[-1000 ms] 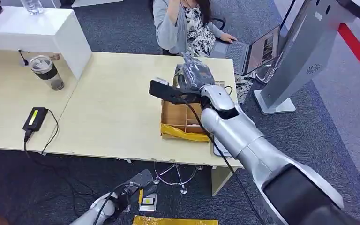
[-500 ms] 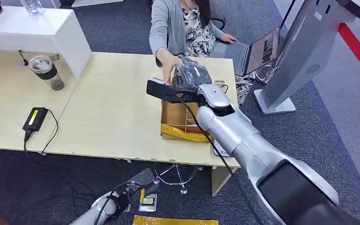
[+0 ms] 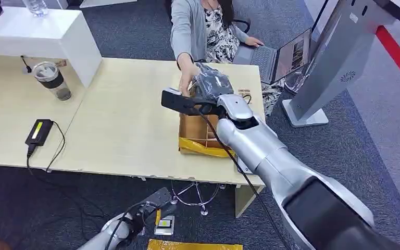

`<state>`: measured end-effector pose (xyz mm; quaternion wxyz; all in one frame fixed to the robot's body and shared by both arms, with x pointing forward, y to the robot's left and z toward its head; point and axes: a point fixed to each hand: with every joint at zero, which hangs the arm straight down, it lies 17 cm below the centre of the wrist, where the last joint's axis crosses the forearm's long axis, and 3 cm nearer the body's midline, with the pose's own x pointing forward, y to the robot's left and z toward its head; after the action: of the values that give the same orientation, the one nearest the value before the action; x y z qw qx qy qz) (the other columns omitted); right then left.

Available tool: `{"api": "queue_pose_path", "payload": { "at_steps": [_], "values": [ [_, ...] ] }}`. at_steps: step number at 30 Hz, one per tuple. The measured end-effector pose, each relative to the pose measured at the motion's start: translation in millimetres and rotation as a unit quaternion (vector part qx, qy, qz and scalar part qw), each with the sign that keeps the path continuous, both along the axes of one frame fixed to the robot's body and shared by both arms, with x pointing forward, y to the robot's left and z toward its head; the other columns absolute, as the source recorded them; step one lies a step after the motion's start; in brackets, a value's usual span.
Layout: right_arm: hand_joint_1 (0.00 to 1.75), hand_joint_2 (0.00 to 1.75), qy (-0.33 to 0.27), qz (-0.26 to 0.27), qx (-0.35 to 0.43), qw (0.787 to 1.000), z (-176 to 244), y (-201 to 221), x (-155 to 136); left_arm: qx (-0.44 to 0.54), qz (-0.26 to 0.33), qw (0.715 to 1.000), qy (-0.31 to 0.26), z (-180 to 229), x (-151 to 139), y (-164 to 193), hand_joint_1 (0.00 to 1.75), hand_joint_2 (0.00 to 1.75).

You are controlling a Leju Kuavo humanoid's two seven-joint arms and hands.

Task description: Pass the card to the sensor for recognition and then transmit it.

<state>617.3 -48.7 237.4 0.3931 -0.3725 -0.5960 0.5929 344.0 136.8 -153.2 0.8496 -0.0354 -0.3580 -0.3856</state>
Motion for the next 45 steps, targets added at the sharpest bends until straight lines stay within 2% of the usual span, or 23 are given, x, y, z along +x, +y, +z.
{"api": "queue_pose_path", "payload": {
  "at_steps": [1, 6, 11, 16, 20, 24, 29, 32, 35, 38, 40, 45],
  "values": [
    [0.0, 0.0, 0.001, 0.0, 0.0, 1.0, -1, 0, 0, 0.0, 0.0, 1.0, 0.0, 0, 0, 0, 0.0, 0.0],
    [0.0, 0.0, -0.001, 0.015, 0.006, 1.0, 1, 8, -3, 0.004, -0.002, 1.0, 0.0, -1, 0, 2, 0.0, 0.0],
    [0.0, 0.0, 0.042, 0.053, 0.032, 0.997, -8, 24, -13, 0.007, -0.007, 1.0, 0.0, -2, -1, 2, 0.0, 0.0],
    [0.0, 0.0, 0.049, 0.075, 0.042, 0.995, -6, 36, -19, 0.008, -0.007, 1.0, 0.001, -2, -2, 1, 0.0, 0.0],
    [0.0, 0.0, 0.035, 0.073, 0.053, 0.995, 6, 37, -16, 0.009, -0.002, 1.0, -0.001, -3, -2, 3, 0.0, 0.0],
    [0.0, 0.0, 0.018, 0.045, 0.07, 0.996, 29, 10, 2, 0.009, 0.003, 1.0, 0.0, -7, -7, 6, 0.0, 0.0],
    [0.0, 0.0, 0.024, -0.035, 0.087, 0.995, 37, -68, 32, 0.019, 0.03, 0.999, -0.002, -14, -12, 13, 0.0, 0.0],
    [0.0, 0.0, 0.031, -0.111, 0.099, 0.988, 41, -151, 50, 0.025, 0.04, 0.999, 0.014, -23, -25, 13, 0.0, 0.0],
    [0.0, 0.0, 0.044, -0.188, 0.101, 0.976, 38, -233, 57, 0.026, 0.045, 0.998, 0.024, -28, -34, 14, 0.0, 0.0],
    [0.0, 0.0, 0.055, -0.273, 0.092, 0.956, 31, -326, 51, 0.025, 0.048, 0.998, 0.027, -29, -35, 14, 0.0, 0.0],
    [0.0, 0.0, 0.06, -0.315, 0.087, 0.943, 28, -373, 44, 0.023, 0.05, 0.998, 0.028, -29, -35, 14, 0.0, 0.0],
    [0.0, 0.0, 0.073, -0.417, 0.089, 0.901, 14, -492, 7, 0.018, 0.062, 0.997, 0.032, -29, -36, 14, 0.0, 0.0]
  ]
}}
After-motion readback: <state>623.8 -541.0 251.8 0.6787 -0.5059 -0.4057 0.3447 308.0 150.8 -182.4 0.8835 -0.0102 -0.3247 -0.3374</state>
